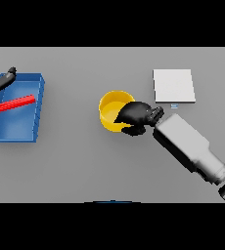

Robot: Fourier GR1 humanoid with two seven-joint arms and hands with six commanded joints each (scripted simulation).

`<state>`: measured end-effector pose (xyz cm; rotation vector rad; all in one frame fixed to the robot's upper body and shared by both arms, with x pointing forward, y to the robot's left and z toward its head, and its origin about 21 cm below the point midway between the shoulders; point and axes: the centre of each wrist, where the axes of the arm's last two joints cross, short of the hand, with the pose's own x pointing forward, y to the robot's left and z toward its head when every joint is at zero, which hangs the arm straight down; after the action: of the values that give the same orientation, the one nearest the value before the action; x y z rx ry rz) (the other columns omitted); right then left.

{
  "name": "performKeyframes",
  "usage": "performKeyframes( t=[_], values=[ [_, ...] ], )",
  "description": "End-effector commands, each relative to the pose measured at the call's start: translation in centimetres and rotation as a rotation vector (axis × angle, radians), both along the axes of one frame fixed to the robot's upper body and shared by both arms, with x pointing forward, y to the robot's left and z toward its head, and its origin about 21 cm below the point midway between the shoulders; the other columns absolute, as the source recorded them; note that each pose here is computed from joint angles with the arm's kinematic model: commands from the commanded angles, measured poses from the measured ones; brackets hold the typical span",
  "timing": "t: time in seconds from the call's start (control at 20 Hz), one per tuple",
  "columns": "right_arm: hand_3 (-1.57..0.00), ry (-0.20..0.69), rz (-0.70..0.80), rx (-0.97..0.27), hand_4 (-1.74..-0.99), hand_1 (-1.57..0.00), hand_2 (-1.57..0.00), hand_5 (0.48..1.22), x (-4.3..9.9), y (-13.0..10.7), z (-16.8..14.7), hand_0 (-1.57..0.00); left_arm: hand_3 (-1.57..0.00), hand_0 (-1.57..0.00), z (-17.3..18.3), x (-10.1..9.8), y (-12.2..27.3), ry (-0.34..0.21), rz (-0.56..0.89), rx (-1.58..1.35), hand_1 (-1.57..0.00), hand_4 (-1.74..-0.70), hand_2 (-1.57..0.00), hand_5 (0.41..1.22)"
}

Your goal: Pick up the red beaker and tilt it to pour out 1 green nut into yellow bowl. Pick up the yellow bowl and place it on the metallic measuring scale.

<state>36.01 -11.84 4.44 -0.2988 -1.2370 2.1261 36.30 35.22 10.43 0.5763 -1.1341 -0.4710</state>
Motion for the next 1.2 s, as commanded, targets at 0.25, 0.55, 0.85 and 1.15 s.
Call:
performKeyframes(
  t=[0.25,0.55,0.85,1.15],
  values=[
    [-1.13,0.027,-0.02,-0.023,-1.688,-1.41,-1.32,1.186,0.1,0.2,0.6,-1.42,0.0,0.0,0.1,0.0,-0.4,-0.001,-0.005,0.012,0.0,-0.78,0.0,0.71],
    [-1.17,0.013,-0.003,0.005,-1.727,-1.53,-1.44,1.212,0.2,-0.9,3.0,-1.53,0.0,0.0,0.2,-0.2,0.0,-0.004,0.008,0.017,0.0,-0.77,0.0,0.706],
    [-1.22,-0.047,-0.076,-0.007,-1.737,-1.56,-1.43,1.219,0.4,-1.8,6.4,-1.56,0.0,0.0,0.4,0.0,-0.4,-0.012,-0.008,-0.006,0.0,-0.78,0.0,0.702],
    [-1.18,-0.093,-0.148,-0.011,-1.74,-1.57,-1.52,1.22,-0.2,-4.3,8.2,-1.53,0.0,0.0,0.7,-0.1,0.0,-0.007,-0.002,-0.028,0.0,-0.81,0.0,0.703]
  ],
)
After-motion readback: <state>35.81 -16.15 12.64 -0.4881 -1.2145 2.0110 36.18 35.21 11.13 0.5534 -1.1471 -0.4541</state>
